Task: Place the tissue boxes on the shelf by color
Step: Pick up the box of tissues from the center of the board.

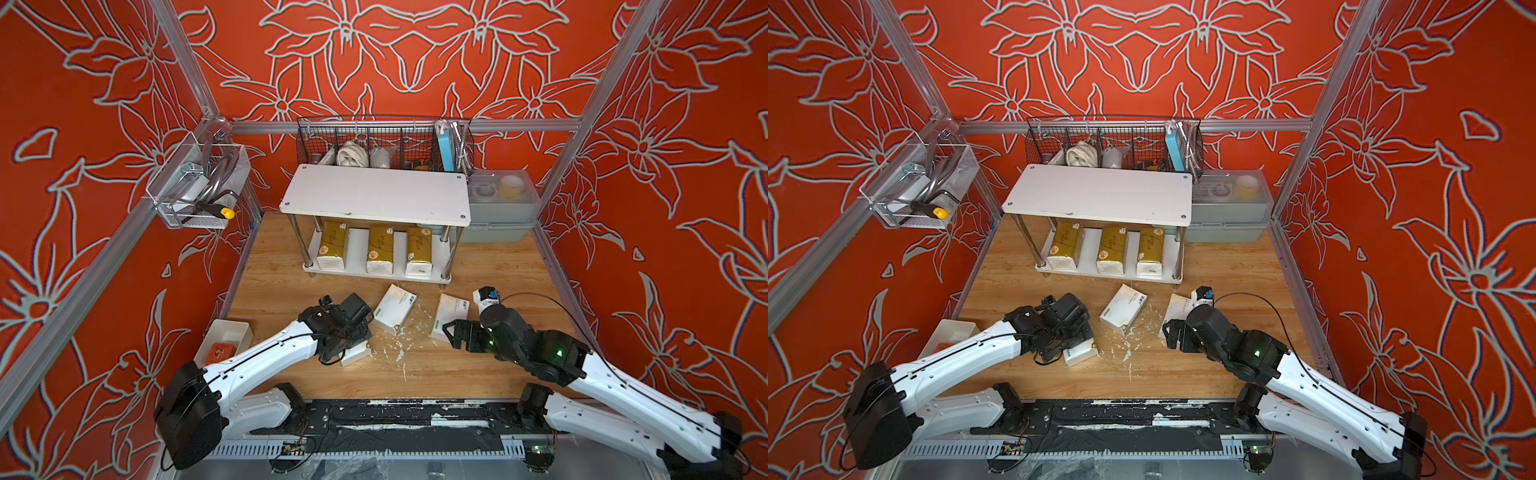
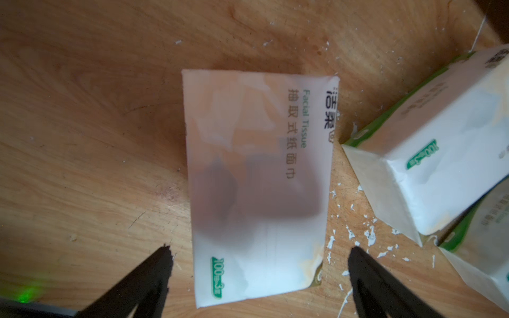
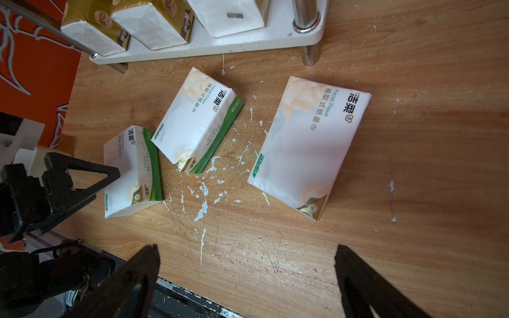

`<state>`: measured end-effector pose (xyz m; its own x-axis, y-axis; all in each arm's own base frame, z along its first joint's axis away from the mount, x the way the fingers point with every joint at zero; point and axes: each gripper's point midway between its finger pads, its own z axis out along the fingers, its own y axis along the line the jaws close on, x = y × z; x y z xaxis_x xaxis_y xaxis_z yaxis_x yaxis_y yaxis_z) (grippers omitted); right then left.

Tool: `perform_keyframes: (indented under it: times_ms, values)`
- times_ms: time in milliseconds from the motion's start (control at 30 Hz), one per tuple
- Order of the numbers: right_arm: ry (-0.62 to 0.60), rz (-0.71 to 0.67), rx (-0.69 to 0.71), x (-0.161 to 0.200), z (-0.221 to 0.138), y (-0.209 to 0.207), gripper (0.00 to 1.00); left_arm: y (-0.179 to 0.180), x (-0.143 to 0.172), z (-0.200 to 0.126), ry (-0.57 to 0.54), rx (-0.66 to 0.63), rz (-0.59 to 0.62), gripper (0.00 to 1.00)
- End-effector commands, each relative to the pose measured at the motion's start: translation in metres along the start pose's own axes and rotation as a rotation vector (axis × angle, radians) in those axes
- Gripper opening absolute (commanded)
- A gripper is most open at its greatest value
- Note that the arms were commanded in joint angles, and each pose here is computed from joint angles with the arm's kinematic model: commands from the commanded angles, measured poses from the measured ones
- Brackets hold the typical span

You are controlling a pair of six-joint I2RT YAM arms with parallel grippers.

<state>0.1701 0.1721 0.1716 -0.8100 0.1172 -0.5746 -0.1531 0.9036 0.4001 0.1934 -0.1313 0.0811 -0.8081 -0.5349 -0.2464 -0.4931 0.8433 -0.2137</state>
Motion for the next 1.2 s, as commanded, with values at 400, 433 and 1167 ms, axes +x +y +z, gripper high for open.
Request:
perform_keyframes:
  times_ms: [400,433,1167]
  values:
    - [-0.013,-0.002,0.009,-0.002,-0.003,-0.004,0.99,0.003,0.021,0.035,0.059,-0.049,0.046,0.99]
    - [-0.012,-0.003,0.01,-0.002,-0.003,-0.005,0.99,0.002,0.023,0.037,0.066,-0.049,0.058,0.99]
    - [-0.028,-0.002,0.011,-0.006,-0.01,-0.007,0.99,0.013,0.029,0.049,0.098,-0.111,0.185,0.92]
